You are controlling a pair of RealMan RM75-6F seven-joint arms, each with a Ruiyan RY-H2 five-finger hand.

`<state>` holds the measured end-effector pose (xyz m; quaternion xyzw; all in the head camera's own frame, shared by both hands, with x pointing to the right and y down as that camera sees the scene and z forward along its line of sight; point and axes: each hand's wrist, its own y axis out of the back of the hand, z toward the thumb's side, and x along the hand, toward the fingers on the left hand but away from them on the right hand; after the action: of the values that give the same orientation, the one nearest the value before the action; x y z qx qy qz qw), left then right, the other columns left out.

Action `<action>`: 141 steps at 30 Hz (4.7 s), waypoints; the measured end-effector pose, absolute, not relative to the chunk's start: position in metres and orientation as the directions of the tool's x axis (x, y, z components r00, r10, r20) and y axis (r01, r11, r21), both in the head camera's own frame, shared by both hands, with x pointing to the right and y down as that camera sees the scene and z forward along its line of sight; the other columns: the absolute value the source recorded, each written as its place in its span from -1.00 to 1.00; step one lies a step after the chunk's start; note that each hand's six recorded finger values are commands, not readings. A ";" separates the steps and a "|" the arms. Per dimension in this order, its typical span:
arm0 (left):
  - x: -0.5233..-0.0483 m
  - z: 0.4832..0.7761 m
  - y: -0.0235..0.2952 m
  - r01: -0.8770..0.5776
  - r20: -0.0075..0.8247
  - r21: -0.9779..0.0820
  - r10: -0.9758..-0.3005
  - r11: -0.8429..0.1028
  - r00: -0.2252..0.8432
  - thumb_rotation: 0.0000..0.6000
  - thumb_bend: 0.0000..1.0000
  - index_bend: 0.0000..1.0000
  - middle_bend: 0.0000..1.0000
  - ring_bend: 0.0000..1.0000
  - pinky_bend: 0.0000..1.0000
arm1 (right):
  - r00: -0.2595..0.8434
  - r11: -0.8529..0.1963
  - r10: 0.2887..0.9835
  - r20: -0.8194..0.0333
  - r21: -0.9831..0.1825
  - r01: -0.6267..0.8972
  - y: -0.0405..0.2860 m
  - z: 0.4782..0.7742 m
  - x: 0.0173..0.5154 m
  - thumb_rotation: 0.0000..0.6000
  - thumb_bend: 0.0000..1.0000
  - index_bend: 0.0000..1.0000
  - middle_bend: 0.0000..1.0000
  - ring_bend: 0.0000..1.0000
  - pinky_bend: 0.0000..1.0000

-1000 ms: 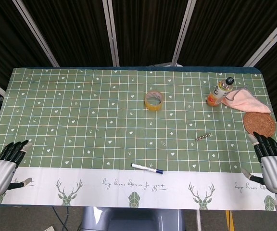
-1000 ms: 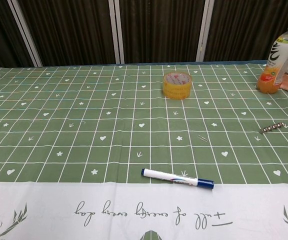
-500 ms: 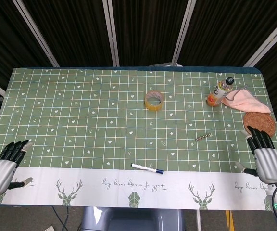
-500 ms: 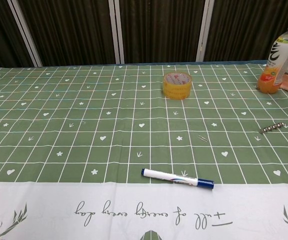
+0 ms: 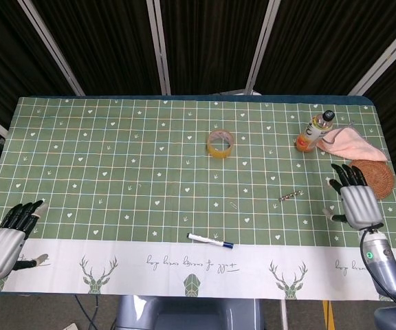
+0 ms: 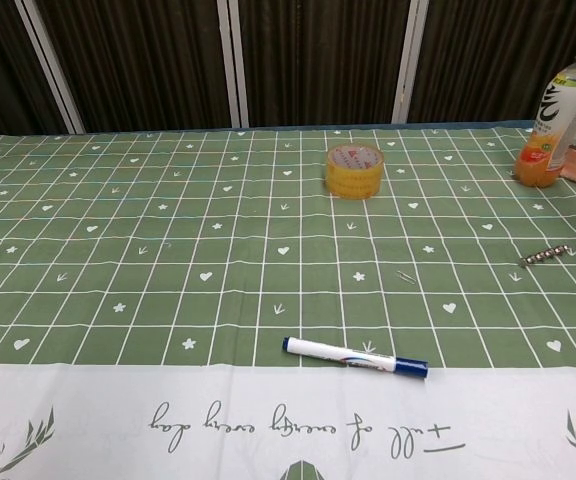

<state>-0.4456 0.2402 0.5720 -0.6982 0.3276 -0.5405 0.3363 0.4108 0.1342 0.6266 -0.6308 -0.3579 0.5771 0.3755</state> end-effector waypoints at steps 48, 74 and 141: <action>-0.448 0.583 0.236 -0.122 0.576 -0.792 -0.798 -0.599 0.176 1.00 -0.83 -1.00 -1.00 -1.00 -1.00 | 0.076 -0.597 0.799 -0.597 -0.802 -0.029 0.109 0.754 0.387 1.00 -0.66 -0.07 -0.85 -1.00 -0.92; -0.449 0.585 0.235 -0.136 0.579 -0.788 -0.797 -0.601 0.172 1.00 -0.84 -1.00 -1.00 -1.00 -1.00 | 0.087 -0.606 0.790 -0.607 -0.794 -0.040 0.113 0.763 0.378 1.00 -0.55 -0.05 -0.85 -1.00 -0.92; -0.451 0.585 0.237 -0.159 0.583 -0.779 -0.794 -0.607 0.175 1.00 -0.83 -1.00 -1.00 -1.00 -1.00 | 0.295 -0.338 0.903 -0.314 -0.940 0.035 0.115 0.689 0.274 1.00 -0.31 0.17 -0.78 -1.00 -0.92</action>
<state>-0.4507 0.2370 0.5847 -0.7095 0.3355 -0.5478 0.2899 0.2739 0.1154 0.6892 -0.6642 -0.3530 0.4775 0.4542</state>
